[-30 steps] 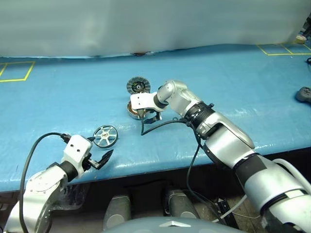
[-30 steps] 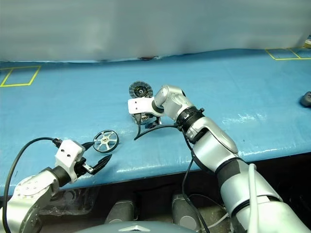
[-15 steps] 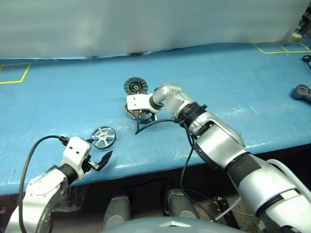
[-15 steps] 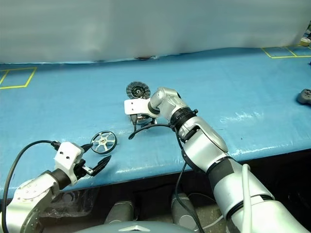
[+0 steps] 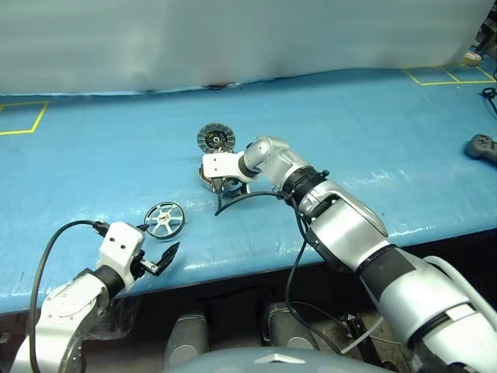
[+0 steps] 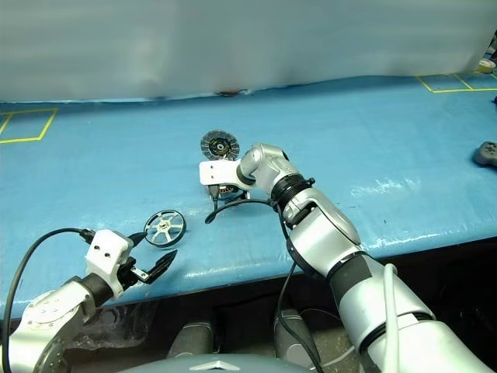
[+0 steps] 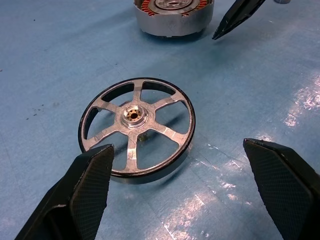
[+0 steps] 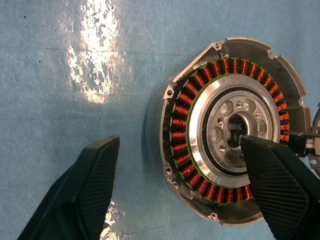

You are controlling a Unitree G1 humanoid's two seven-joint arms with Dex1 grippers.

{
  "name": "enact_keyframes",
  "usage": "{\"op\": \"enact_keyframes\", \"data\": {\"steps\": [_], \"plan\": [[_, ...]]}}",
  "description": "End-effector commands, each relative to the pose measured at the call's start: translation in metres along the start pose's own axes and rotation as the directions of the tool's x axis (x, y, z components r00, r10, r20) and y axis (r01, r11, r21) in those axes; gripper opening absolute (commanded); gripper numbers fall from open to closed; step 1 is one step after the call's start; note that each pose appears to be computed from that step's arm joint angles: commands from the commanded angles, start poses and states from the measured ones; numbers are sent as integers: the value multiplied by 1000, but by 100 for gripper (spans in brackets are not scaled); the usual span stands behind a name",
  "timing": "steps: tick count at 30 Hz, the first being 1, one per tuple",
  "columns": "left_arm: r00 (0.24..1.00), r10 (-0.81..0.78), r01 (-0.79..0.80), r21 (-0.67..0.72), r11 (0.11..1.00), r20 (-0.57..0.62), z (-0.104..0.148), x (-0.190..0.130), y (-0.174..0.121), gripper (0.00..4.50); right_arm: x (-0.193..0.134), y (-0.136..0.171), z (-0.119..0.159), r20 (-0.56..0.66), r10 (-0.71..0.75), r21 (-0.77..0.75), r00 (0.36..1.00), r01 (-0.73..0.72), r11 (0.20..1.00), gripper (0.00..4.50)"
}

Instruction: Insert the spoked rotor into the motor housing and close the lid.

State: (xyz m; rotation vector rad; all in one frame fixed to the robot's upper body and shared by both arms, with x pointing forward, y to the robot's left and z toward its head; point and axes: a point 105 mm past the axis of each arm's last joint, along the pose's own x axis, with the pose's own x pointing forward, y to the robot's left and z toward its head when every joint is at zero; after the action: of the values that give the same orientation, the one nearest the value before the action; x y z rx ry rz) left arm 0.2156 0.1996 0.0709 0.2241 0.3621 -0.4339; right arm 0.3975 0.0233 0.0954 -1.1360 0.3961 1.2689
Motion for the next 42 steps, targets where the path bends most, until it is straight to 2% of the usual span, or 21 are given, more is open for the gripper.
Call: {"op": "enact_keyframes", "data": {"steps": [1,2,15,19,35,42], "plan": [[998,6,-8,38,999,61,15,-1,-2,450,-3,-4,8,25,-11,-14,1000,12,1000,293],[998,7,-9,38,999,61,15,-1,-2,450,-3,-4,7,23,-10,-16,1000,10,1000,263],[998,16,-18,32,999,67,15,0,-1,450,-2,-2,2,11,-10,-20,1000,10,1000,263],[998,13,-16,32,999,68,15,0,-2,450,-3,-2,1,11,-7,-13,1000,7,1000,194],[997,-6,3,36,999,76,16,7,-2,450,-15,-5,2,10,25,20,1000,-25,999,191],[997,-21,19,37,999,78,17,12,0,450,-25,25,4,8,159,16,987,-159,987,191]]}}
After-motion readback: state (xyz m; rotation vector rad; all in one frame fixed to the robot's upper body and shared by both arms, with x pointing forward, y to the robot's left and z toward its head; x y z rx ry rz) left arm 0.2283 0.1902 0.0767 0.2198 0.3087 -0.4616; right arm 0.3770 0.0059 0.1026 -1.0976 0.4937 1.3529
